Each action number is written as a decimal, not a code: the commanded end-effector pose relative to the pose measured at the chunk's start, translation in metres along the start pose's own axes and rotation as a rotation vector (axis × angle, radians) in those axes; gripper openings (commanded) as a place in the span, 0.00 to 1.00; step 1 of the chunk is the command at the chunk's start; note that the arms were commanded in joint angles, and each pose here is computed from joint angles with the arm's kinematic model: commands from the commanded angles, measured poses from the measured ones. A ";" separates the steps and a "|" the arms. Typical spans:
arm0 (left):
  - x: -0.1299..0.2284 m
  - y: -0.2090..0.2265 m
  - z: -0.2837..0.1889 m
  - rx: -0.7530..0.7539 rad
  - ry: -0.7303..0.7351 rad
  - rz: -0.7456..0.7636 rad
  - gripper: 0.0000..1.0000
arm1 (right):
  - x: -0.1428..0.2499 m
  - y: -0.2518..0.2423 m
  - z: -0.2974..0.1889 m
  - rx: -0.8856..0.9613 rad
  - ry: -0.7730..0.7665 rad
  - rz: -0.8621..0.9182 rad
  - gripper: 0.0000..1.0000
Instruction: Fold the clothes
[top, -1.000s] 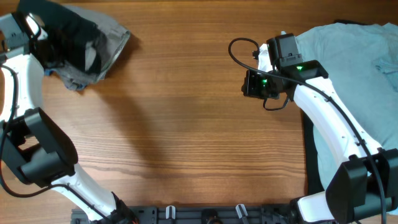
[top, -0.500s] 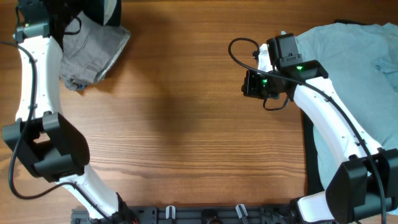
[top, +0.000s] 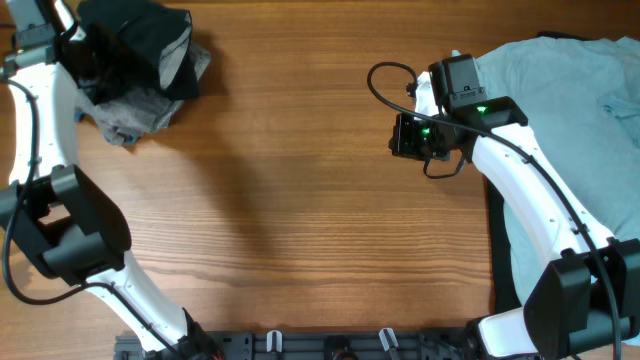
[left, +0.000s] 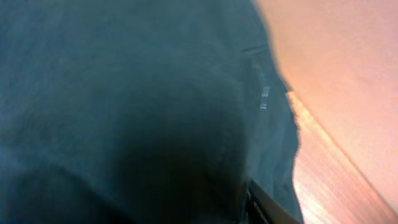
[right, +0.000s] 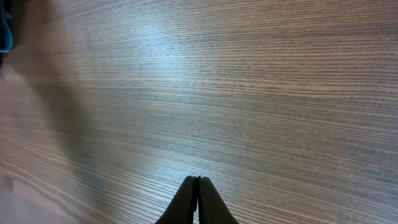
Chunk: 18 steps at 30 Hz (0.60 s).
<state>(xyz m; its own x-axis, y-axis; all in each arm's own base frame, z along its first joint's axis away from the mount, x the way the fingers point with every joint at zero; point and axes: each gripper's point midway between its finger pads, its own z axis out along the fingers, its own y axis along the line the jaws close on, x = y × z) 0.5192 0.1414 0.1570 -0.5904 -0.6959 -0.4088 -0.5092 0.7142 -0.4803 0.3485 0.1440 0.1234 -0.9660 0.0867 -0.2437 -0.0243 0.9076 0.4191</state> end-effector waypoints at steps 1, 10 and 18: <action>-0.011 0.028 -0.020 -0.040 -0.003 -0.036 0.79 | -0.003 -0.001 -0.002 0.015 -0.012 -0.002 0.06; -0.029 0.005 -0.105 0.034 -0.114 0.075 0.50 | -0.004 -0.004 -0.002 0.032 -0.018 0.000 0.07; -0.005 -0.012 -0.009 -0.075 -0.055 0.294 0.07 | -0.004 -0.004 -0.002 0.032 -0.016 0.003 0.07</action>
<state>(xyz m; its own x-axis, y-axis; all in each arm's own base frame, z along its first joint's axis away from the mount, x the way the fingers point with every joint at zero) 0.5006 0.1385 0.2469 -0.5858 -0.5358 -0.6080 -0.3334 0.8432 -0.4218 0.3484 0.1414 0.1222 -0.9658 0.0884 -0.2439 -0.0188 0.9139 0.4056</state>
